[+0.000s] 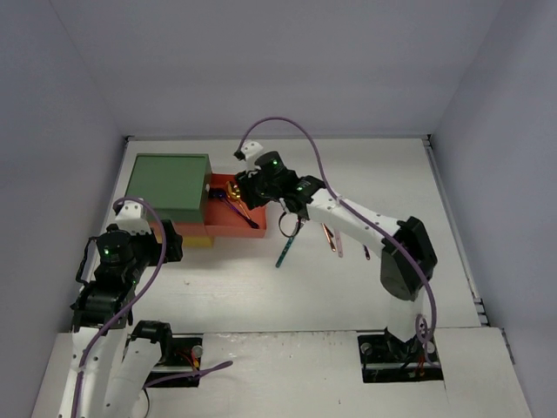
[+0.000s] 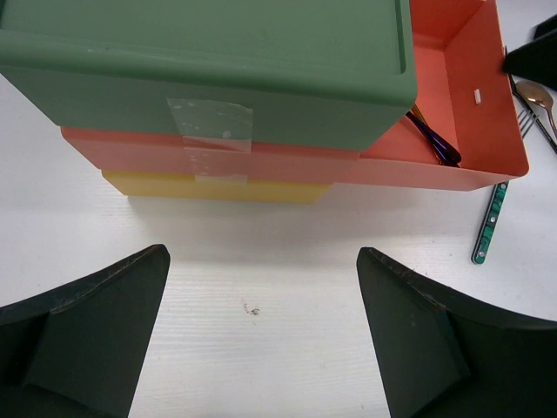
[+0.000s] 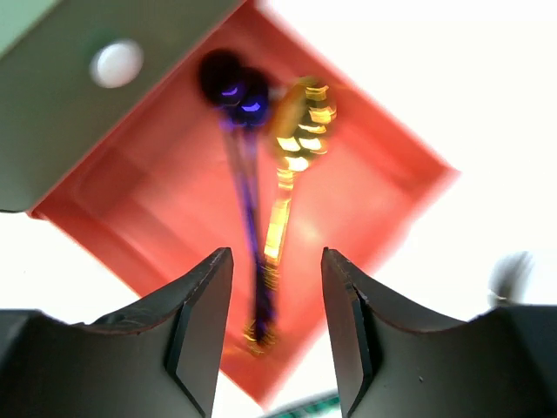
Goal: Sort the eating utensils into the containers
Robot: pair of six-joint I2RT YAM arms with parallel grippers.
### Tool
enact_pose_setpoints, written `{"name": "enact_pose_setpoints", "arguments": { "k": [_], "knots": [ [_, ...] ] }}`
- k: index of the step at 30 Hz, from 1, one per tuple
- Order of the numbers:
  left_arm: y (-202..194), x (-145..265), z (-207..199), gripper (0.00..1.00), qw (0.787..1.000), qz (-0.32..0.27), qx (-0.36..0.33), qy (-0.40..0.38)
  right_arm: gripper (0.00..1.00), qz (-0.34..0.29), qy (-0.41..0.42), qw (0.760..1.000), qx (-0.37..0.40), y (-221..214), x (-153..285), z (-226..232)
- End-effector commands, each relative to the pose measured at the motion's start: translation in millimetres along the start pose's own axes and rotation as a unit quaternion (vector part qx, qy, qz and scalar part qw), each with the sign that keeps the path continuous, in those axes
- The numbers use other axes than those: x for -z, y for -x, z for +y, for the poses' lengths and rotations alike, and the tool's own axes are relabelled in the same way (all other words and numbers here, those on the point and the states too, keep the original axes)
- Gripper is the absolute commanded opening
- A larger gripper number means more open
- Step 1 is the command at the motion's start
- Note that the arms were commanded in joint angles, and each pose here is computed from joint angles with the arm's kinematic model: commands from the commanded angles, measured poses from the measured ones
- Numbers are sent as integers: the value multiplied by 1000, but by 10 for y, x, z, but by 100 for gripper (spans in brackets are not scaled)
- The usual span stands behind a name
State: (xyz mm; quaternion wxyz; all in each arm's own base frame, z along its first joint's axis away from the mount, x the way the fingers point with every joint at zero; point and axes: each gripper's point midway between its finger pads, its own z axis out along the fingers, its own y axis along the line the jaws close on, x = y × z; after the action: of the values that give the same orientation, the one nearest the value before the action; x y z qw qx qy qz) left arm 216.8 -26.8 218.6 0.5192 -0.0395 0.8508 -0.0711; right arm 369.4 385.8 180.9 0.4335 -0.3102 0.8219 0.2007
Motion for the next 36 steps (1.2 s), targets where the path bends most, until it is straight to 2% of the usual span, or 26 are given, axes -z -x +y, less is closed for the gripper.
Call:
{"name": "enact_pose_setpoints", "arguments": {
  "k": [1, 4, 6, 10, 17, 23, 36],
  "knots": [
    [190, -18, -68, 87, 999, -31, 3, -14, 42, -69, -129, 988, -58, 338, 688, -816],
    [185, -17, -73, 87, 999, -31, 2, -15, 39, -41, -178, 978, -106, -73, 869, -1306],
    [186, -21, -74, 87, 999, -31, 2, -15, 38, -24, -190, 974, -123, -293, 918, -1456],
    [183, -27, -79, 87, 999, -28, 2, -17, 37, 18, -195, 970, -146, -729, 912, -1622],
    [176, -29, -75, 87, 999, -28, 2, -16, 33, 96, -186, 962, -177, -1342, 644, -1770],
    [174, -37, -70, 87, 1000, -26, 3, -14, 30, 120, -182, 960, -178, -1473, 454, -1816],
    [166, -48, -65, 87, 1000, -23, 3, -13, 24, 131, -181, 959, -176, -1464, 123, -1935]
  ]
}}
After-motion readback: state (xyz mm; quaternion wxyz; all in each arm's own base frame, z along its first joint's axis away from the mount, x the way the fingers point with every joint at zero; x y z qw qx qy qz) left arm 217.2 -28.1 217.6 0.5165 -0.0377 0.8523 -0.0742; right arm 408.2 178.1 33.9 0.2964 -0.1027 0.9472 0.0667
